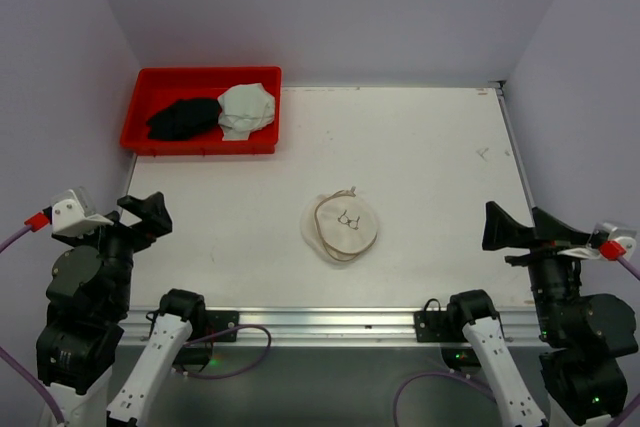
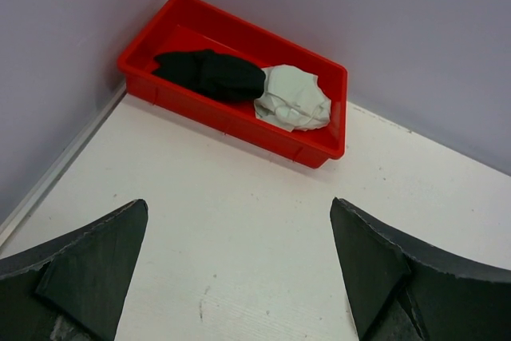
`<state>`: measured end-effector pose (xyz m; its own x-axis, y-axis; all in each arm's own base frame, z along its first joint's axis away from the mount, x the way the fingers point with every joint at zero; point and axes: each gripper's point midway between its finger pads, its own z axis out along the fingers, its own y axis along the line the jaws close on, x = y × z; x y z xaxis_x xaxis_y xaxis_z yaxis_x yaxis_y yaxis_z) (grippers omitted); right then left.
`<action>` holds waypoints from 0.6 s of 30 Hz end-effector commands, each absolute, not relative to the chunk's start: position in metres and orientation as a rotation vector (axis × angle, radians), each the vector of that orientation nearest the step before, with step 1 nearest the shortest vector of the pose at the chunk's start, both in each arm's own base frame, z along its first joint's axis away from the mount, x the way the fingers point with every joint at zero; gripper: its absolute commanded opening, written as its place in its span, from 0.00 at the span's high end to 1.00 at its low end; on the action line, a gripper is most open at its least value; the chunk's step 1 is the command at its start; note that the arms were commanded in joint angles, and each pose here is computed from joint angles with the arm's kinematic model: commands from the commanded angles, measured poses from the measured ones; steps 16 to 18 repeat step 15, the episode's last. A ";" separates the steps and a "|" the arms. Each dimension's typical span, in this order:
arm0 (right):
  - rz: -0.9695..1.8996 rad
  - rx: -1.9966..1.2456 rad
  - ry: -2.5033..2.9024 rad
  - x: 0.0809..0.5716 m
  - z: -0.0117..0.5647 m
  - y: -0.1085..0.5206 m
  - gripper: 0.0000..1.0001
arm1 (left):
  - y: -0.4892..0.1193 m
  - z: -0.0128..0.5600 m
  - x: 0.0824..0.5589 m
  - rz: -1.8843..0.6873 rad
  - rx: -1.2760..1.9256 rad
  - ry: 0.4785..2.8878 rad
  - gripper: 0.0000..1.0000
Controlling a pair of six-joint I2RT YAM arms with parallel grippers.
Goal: Unzip the laundry bag and remove the bra
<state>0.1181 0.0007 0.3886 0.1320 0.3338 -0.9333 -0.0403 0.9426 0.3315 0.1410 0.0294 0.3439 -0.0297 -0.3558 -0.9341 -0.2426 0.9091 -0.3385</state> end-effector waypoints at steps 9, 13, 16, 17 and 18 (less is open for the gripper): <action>0.274 0.216 1.365 0.113 0.400 0.001 0.01 | 0.026 0.340 0.146 -0.120 -0.488 1.627 0.00; 0.276 0.213 1.368 0.114 0.398 0.002 0.01 | 0.023 0.334 0.152 -0.121 -0.477 1.650 0.00; 0.278 0.213 1.367 0.115 0.398 0.002 0.01 | 0.021 0.331 0.153 -0.122 -0.474 1.659 0.00; 0.278 0.213 1.367 0.115 0.398 0.002 0.01 | 0.021 0.331 0.153 -0.122 -0.474 1.659 0.00; 0.278 0.213 1.367 0.115 0.398 0.002 0.01 | 0.021 0.331 0.153 -0.122 -0.474 1.659 0.00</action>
